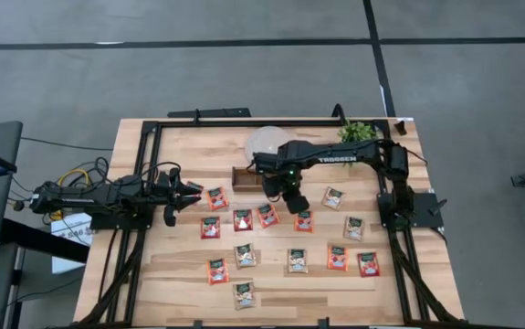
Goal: Pick & Place Tea
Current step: Put the red tea bag into the right slot of the wooden organizer
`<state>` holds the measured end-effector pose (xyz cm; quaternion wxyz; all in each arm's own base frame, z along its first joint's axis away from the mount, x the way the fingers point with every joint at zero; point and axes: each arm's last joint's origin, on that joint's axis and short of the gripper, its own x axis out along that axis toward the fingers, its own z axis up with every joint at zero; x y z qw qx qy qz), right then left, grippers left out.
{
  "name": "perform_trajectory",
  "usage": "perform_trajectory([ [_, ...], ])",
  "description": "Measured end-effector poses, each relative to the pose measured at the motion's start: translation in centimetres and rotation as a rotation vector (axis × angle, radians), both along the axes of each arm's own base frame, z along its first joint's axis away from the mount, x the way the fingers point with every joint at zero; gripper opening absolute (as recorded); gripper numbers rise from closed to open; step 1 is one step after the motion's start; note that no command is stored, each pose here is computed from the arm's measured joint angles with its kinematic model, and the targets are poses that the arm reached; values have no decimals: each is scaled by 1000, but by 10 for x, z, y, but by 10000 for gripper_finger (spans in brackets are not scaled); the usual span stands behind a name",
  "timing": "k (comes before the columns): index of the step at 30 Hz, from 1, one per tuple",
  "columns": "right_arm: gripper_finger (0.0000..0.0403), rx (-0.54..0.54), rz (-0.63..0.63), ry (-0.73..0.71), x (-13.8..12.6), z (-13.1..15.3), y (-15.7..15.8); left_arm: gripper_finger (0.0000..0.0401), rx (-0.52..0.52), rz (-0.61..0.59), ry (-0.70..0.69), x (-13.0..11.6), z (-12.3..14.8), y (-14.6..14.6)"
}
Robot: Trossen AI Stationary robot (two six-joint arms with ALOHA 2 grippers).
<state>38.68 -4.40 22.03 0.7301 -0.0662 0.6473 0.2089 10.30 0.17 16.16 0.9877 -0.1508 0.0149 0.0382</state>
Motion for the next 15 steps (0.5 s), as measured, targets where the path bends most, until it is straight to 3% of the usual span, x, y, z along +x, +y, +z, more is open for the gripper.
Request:
perform_trajectory([
  [15, 81, -100, -61, -16, 1, -11, -9, 105, 0, 0, 0, 0, 0, 0],
])
